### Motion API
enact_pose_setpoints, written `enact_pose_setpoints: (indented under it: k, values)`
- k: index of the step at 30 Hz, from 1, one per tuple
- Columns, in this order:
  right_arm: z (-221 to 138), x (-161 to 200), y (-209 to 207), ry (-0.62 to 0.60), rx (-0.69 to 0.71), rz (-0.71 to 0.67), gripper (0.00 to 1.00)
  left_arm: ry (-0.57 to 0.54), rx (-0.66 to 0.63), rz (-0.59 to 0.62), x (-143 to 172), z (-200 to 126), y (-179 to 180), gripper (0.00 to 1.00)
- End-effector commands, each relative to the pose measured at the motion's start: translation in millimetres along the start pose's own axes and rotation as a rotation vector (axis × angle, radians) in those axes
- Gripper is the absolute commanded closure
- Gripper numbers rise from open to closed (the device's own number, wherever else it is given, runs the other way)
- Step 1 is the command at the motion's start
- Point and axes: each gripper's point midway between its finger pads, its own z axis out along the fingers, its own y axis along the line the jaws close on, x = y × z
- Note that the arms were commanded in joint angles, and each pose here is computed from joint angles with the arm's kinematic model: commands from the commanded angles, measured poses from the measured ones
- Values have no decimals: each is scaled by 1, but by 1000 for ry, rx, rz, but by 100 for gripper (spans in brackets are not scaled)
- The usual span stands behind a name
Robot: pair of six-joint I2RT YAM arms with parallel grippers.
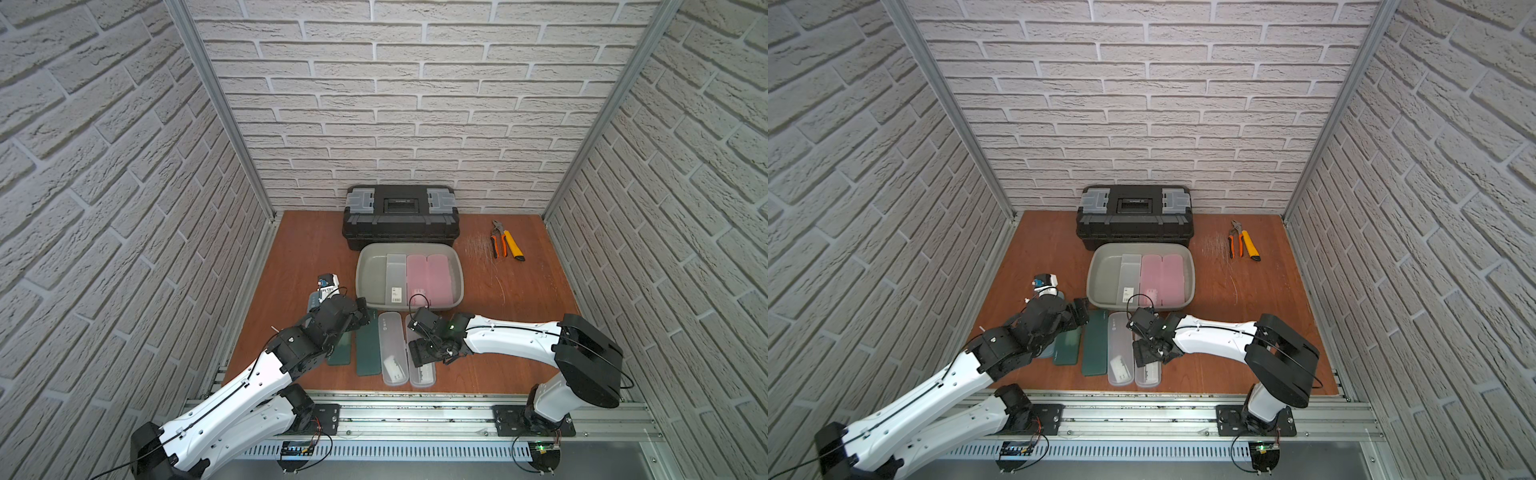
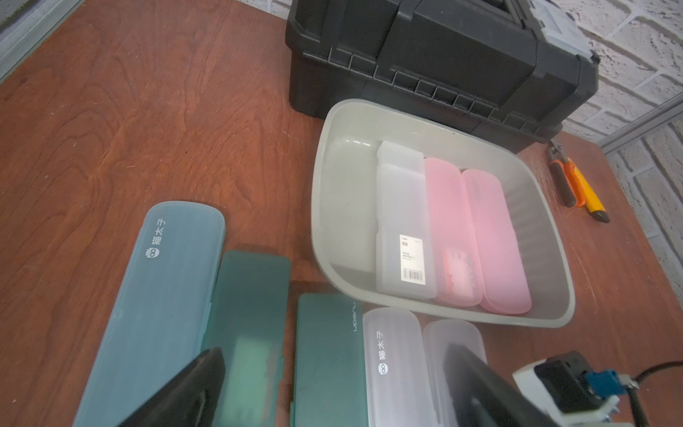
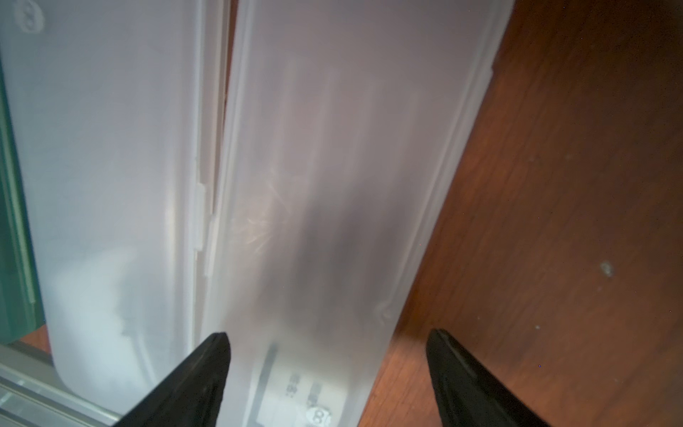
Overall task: Put the pencil case into the storage box
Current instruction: Pick up the pencil case from the center of the board.
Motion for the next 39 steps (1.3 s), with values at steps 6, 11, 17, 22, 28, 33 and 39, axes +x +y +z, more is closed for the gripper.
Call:
enact_pose_setpoints:
  k: [6,11,17,22,28,33,39]
  values:
    - [-12,4,-61,-41,212,-5,13,25,4,20,2,9,-9,1]
    - [-30,-2,-67,-94,165,-6,12,32,8,29,2,13,-14,2]
    - [-41,-9,-29,-135,-51,24,10,19,9,24,0,11,-12,1]
    - [-34,2,-9,-104,-113,28,8,13,-2,22,2,9,-7,1]
    - [-19,15,-4,-63,-72,9,7,15,-5,29,2,9,-6,1]
    - [-9,21,-8,-35,23,-12,6,16,-12,30,3,8,-4,2]
    - [3,28,-19,-13,123,-29,7,14,-13,30,2,8,-4,2]
